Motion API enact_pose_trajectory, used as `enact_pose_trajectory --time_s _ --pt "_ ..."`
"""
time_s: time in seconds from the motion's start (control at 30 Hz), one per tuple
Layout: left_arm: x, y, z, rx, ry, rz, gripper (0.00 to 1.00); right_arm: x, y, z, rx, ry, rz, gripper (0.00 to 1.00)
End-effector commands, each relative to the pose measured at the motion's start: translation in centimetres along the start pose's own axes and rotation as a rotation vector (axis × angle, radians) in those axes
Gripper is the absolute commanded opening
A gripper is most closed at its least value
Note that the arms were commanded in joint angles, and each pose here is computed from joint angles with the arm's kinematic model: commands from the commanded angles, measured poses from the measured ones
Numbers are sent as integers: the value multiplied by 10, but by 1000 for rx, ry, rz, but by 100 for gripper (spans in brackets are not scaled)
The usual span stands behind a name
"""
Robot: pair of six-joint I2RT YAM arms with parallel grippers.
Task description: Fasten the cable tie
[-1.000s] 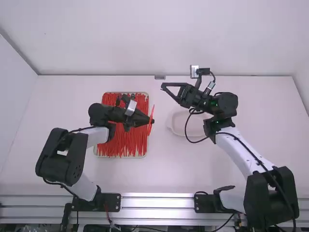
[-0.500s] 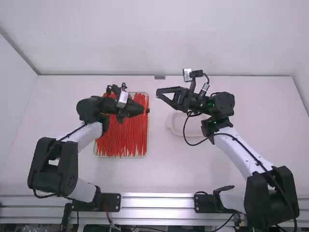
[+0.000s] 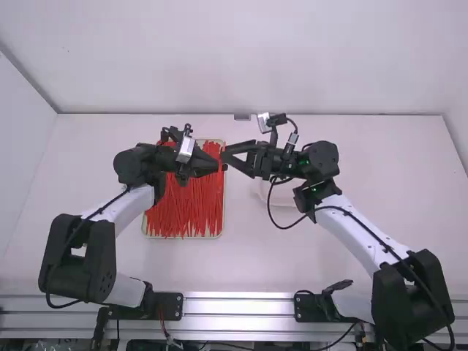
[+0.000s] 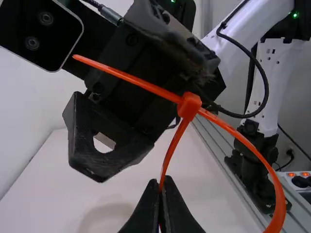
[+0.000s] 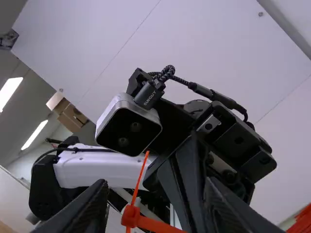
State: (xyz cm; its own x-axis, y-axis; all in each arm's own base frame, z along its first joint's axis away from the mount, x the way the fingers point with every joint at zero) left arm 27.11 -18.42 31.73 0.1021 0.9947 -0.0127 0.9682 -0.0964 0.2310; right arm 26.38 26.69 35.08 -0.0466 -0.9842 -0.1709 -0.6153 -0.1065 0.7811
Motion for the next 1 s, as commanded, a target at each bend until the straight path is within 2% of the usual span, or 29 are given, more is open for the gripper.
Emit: enact_pose_trajectory --time_s 0.0,0.23,0.27,0.33,0.67,0.97 --pt "1 -4 -7 -28 7 9 1 0 12 -7 44 -16 -15 48" --pt "-3 -8 -3 -12 4 23 2 0 13 -8 41 -16 -17 38" --pt "-4 -9 -2 -11 3 27 1 0 13 -8 42 -17 -17 31" --pt "-4 -9 -2 -9 4 25 1 0 12 -8 42 -19 -16 0" --pt "-8 -13 3 19 1 38 1 0 12 -9 43 -25 -14 0" --pt "-6 -31 34 44 3 34 1 11 23 -24 76 -81 -41 0"
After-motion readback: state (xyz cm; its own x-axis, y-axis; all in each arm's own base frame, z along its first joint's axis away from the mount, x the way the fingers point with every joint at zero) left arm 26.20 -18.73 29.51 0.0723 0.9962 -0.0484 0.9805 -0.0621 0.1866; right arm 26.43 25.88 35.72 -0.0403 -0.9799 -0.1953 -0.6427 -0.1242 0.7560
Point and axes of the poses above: each hand's point on the last joint's axis, 136 mm out from that joint toward the fingers, its own x axis back along the fingers, its own y axis along the line the jaws close on, z = x × y, the point moved 2 cm from there along x, back along the fingers, and after that the axes turned 6 degrees about -x, right-handed, at the moved point
